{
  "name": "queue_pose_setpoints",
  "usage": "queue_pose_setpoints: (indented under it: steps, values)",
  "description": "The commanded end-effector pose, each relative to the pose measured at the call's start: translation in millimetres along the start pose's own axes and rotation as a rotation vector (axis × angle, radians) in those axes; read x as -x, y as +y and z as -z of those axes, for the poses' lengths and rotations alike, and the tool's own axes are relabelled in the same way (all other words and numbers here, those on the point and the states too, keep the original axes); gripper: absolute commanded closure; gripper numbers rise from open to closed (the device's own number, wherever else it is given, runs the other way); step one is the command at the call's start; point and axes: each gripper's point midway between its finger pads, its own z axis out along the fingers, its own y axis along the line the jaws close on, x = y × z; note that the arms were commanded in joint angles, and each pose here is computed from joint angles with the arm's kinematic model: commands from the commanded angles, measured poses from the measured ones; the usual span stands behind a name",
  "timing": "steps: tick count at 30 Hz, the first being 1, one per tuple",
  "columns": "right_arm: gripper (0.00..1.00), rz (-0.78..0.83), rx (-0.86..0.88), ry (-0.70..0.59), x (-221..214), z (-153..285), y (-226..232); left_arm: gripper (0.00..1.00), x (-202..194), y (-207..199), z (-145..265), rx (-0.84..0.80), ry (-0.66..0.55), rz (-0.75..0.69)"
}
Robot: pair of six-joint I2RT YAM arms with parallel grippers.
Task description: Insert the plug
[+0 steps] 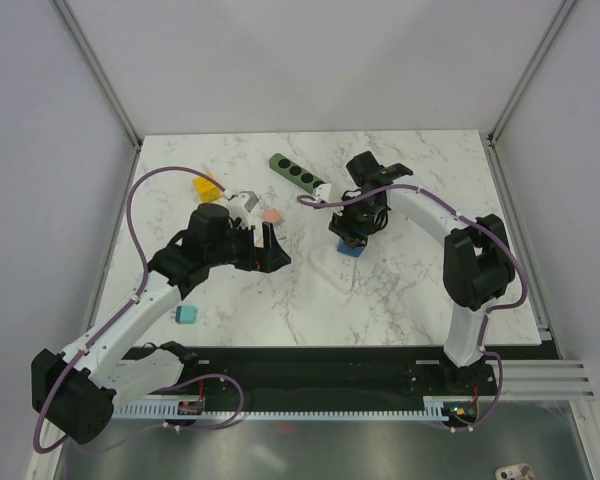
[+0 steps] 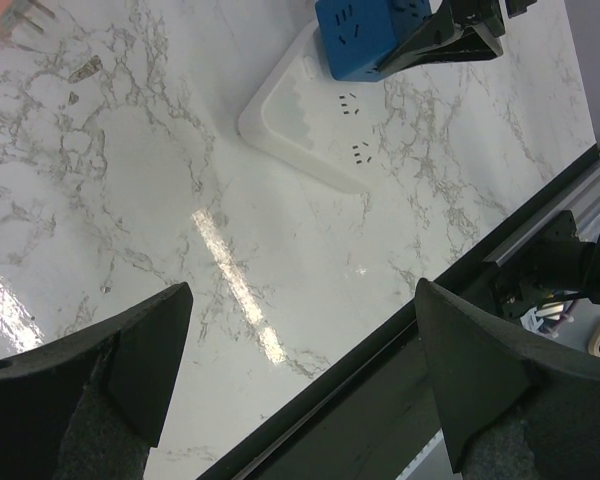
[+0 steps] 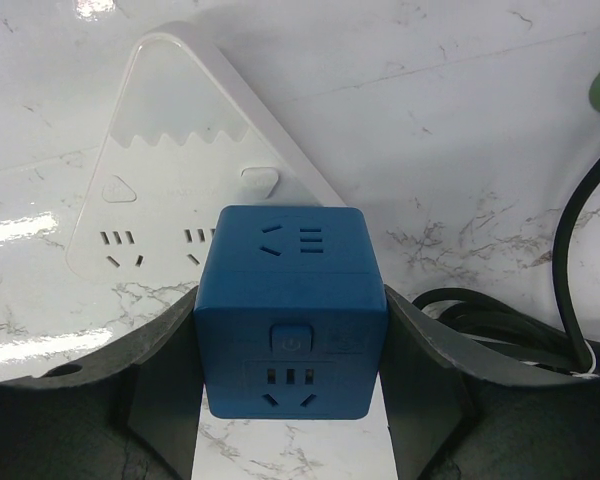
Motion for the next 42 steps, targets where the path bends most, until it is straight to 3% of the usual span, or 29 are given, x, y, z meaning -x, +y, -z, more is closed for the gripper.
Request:
queue_pose_setpoints:
  steps: [1,8,19,23,27,32,42]
  values:
    - [1.00,-0.036,0.158,0.139,-45.8,-54.6,28.8,0.01,4.2,4.6,0.9,0.022,-0.024,0.004]
    - [1.00,-0.021,0.185,0.195,-44.3,-73.0,33.6,0.01,9.8,12.4,3.7,0.065,-0.055,0.018]
    - [1.00,-0.030,0.260,0.153,-48.8,-99.1,46.1,0.00,30.2,68.3,24.9,0.345,-0.196,0.244]
    - [1.00,-0.043,0.280,0.185,-57.3,-109.6,49.0,0.04,27.0,79.5,14.6,0.307,-0.141,0.362]
    - [1.00,-0.035,0.291,0.115,-55.5,-110.9,61.0,0.11,17.3,84.5,4.0,0.287,-0.099,0.390]
    - [1.00,-0.093,0.055,-0.026,-46.7,-100.3,42.5,0.14,25.2,76.6,-1.2,0.229,-0.122,0.387]
    - [1.00,-0.247,0.010,-0.112,-25.4,-78.8,47.0,0.18,24.8,71.5,-12.6,0.175,-0.066,0.337]
